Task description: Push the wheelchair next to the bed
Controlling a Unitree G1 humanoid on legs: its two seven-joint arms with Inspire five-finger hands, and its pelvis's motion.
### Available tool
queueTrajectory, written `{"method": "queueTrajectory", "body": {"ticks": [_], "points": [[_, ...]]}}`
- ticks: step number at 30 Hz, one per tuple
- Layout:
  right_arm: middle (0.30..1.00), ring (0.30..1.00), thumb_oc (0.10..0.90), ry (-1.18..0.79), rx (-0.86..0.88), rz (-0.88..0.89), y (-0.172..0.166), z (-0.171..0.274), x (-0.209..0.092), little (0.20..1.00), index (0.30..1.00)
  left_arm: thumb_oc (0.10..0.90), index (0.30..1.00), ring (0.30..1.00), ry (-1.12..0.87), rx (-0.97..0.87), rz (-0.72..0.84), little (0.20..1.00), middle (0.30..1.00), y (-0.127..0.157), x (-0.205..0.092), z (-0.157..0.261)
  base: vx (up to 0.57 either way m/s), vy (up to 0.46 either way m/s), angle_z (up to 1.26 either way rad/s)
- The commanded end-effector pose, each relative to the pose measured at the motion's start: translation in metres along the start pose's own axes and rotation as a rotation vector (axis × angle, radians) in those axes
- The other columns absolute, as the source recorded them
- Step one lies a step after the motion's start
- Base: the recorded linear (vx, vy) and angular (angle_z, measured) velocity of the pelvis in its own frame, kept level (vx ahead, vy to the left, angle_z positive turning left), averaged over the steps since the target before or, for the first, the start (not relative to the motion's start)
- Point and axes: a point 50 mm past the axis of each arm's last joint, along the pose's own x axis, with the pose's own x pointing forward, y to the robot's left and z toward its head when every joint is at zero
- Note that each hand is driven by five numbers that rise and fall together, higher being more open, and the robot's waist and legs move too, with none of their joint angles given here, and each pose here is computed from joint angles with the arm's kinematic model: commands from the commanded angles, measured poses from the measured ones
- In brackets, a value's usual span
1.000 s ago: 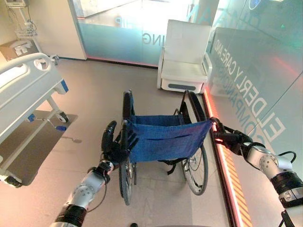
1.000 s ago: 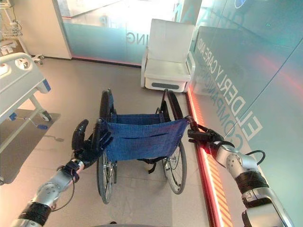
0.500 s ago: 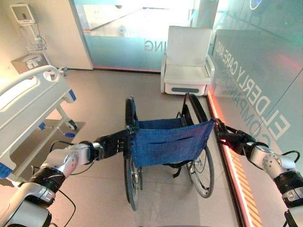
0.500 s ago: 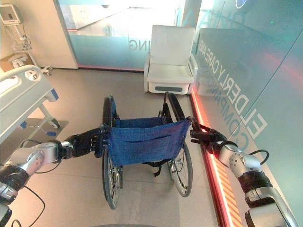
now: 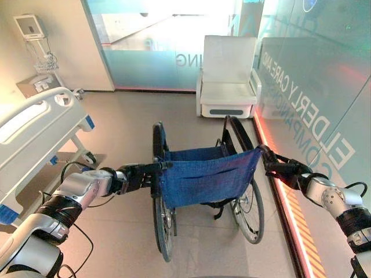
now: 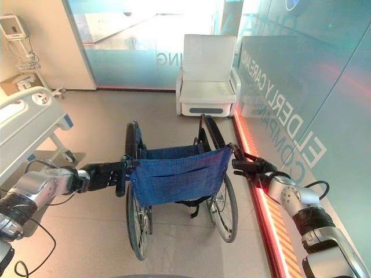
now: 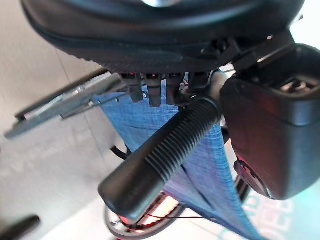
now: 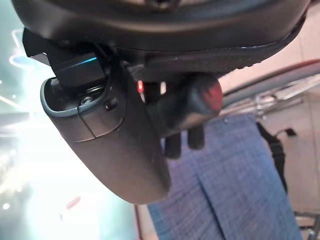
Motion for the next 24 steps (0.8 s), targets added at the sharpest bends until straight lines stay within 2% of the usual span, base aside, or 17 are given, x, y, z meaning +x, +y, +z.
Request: {"method": "queueTrajectory", "body": {"ticks": [1,3,5,8,12,16,17,18,19,21,22,23,24], "points": [[0.3,0.3,0.4,-0.266,0.12,0.707,0.167,0.093,-0.028,0.3,0.3,0.8,0.9,0.9,-0.237,0.167,-0.433,0.9,0.9,-0.092,0.012,0.097,0.01,-0.029,-0.04],[0.3,0.3,0.4,-0.27,0.109,0.707,0.171,0.093,-0.028,0.3,0.3,0.8,0.9,0.9,-0.21,0.151,-0.334,0.9,0.9,-0.081,0.016,0.095,0.01,-0.024,-0.05],[0.3,0.3,0.4,-0.28,0.09,0.711,0.178,0.097,-0.03,0.3,0.3,0.8,0.9,0.9,-0.141,0.176,-0.212,0.9,0.9,-0.058,0.021,0.088,0.0,-0.04,-0.02],[0.3,0.3,0.4,-0.291,0.065,0.722,0.19,0.099,-0.033,0.3,0.3,0.8,0.9,0.9,-0.066,0.232,-0.129,0.9,0.9,-0.042,0.026,0.083,-0.01,-0.04,-0.05],[0.3,0.3,0.4,-0.305,0.048,0.744,0.204,0.099,-0.036,0.3,0.3,0.8,0.9,0.9,-0.016,0.276,-0.076,0.9,0.9,-0.039,0.033,0.081,-0.01,-0.042,-0.05],[0.3,0.3,0.4,-0.308,0.036,0.778,0.226,0.094,-0.042,0.3,0.3,0.8,0.9,0.9,0.026,0.329,-0.006,0.9,0.9,-0.049,0.05,0.077,0.01,-0.058,-0.03],[0.3,0.3,0.4,-0.31,0.039,0.787,0.232,0.092,-0.044,0.3,0.3,0.734,0.801,0.801,0.053,0.334,-0.016,0.801,0.801,-0.053,0.054,0.075,0.01,-0.072,-0.06],[0.3,0.3,0.4,-0.31,0.039,0.788,0.234,0.091,-0.044,0.3,0.3,0.704,0.756,0.756,0.058,0.334,-0.01,0.756,0.756,-0.056,0.056,0.074,0.02,-0.088,-0.08],[0.3,0.3,0.4,-0.311,0.036,0.795,0.241,0.089,-0.046,0.3,0.3,0.626,0.639,0.639,0.086,0.369,-0.004,0.639,0.639,-0.062,0.063,0.069,0.02,-0.06,-0.04],[0.3,0.3,0.4,-0.314,0.034,0.803,0.248,0.087,-0.048,0.3,0.3,0.562,0.542,0.542,0.118,0.403,0.012,0.542,0.542,-0.069,0.07,0.063,0.01,-0.071,-0.02],[0.3,0.3,0.4,-0.314,0.034,0.802,0.248,0.087,-0.048,0.3,0.3,0.562,0.542,0.542,0.118,0.404,0.012,0.542,0.542,-0.069,0.07,0.063,0.02,-0.099,-0.01],[0.3,0.3,0.4,-0.316,0.03,0.808,0.255,0.084,-0.051,0.3,0.3,0.458,0.387,0.387,0.164,0.457,0.03,0.387,0.387,-0.075,0.076,0.054,0.01,-0.064,-0.01],[0.3,0.3,0.4,-0.318,0.029,0.809,0.255,0.084,-0.051,0.3,0.3,0.42,0.331,0.331,0.171,0.466,0.035,0.331,0.331,-0.076,0.078,0.052,0.02,-0.098,-0.09]]}}
